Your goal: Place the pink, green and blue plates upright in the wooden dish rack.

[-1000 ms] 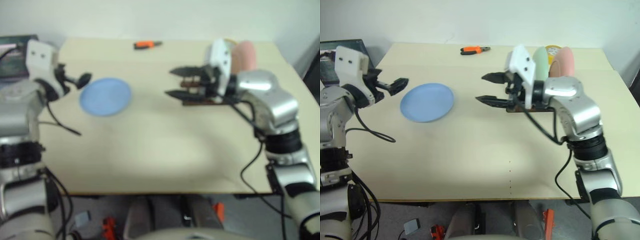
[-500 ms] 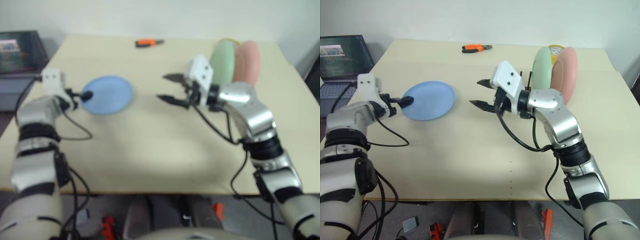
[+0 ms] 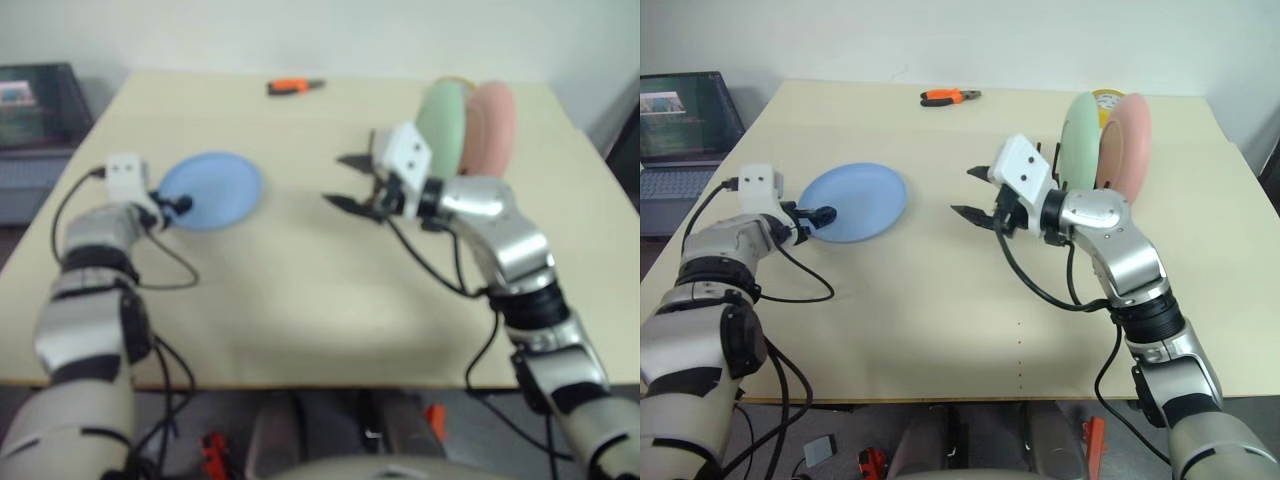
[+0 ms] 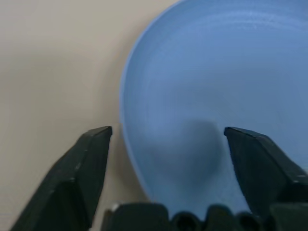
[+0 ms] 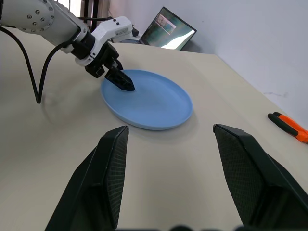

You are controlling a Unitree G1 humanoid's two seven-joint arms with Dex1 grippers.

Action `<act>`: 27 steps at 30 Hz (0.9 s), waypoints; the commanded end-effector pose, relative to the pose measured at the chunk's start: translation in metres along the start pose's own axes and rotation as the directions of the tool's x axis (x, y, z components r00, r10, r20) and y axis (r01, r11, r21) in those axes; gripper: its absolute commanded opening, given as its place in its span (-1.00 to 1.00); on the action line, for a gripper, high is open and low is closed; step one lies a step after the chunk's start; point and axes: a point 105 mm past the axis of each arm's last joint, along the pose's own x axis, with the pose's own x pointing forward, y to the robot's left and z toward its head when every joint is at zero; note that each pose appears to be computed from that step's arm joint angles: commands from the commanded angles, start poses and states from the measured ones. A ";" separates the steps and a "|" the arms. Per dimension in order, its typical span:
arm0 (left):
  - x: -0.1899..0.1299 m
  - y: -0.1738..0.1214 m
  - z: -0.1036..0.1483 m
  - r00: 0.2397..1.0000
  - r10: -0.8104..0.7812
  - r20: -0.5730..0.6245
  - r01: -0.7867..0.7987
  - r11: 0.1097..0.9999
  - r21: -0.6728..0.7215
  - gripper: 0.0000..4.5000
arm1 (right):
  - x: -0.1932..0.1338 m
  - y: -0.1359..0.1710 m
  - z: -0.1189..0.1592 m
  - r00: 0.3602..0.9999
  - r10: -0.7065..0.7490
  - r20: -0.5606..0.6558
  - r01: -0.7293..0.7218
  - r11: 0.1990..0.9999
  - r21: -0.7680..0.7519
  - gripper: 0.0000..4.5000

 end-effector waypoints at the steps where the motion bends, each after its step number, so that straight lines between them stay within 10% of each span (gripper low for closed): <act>1: -0.002 0.000 0.016 0.998 0.006 0.057 -0.004 1.000 -0.025 0.30 | -0.006 -0.006 0.015 0.999 -0.033 0.037 0.034 0.999 -0.042 0.35; 9: -0.002 0.000 0.019 0.998 0.009 0.067 -0.007 1.000 -0.025 -0.96 | -0.005 -0.007 0.013 0.999 -0.037 0.035 0.039 0.998 -0.042 0.35; 27: -0.016 -0.005 0.074 0.971 0.000 0.240 0.008 0.999 -0.032 -0.99 | 0.000 0.000 0.007 1.000 -0.009 0.014 0.010 0.996 -0.086 0.35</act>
